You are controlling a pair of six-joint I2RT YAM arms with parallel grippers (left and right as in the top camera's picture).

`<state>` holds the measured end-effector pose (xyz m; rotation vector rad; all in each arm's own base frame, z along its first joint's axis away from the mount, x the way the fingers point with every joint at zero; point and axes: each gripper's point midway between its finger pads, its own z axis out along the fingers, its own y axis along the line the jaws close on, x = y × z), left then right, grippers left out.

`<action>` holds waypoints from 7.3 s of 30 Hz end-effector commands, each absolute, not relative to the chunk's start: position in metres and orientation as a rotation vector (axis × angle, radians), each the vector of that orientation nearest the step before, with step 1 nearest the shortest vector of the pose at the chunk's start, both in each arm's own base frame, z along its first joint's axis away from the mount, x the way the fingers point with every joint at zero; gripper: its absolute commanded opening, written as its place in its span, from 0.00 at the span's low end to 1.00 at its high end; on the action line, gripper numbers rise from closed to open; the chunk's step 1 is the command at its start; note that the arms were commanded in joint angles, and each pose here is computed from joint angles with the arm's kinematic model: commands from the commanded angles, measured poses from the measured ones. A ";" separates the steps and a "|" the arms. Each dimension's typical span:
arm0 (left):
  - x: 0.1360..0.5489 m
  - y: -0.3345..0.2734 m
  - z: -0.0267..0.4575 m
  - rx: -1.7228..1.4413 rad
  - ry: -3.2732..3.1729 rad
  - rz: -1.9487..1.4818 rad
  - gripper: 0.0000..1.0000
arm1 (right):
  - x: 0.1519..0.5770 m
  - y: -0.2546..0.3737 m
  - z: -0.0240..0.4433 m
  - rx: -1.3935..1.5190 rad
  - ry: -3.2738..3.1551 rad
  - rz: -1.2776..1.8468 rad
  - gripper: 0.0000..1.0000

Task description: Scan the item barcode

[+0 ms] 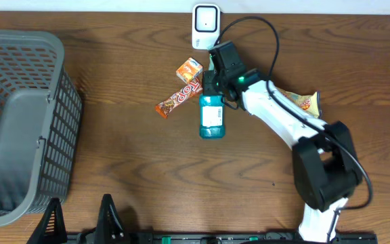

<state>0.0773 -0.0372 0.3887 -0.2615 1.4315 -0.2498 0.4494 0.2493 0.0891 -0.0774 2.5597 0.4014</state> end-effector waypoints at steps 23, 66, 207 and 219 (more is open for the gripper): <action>0.077 -0.039 0.389 -0.245 1.430 -0.247 0.98 | 0.435 0.250 0.180 -0.193 2.316 0.142 0.01; 0.077 -0.039 0.389 -0.245 1.430 -0.248 0.98 | 0.426 0.252 0.186 0.107 2.266 0.112 0.22; 0.086 -0.009 0.383 -0.513 1.374 0.044 0.98 | 0.441 0.303 0.103 -1.272 1.702 1.040 0.74; 0.086 -0.009 0.383 -0.513 1.374 0.043 0.98 | 0.440 0.290 0.075 -1.141 1.979 1.042 0.01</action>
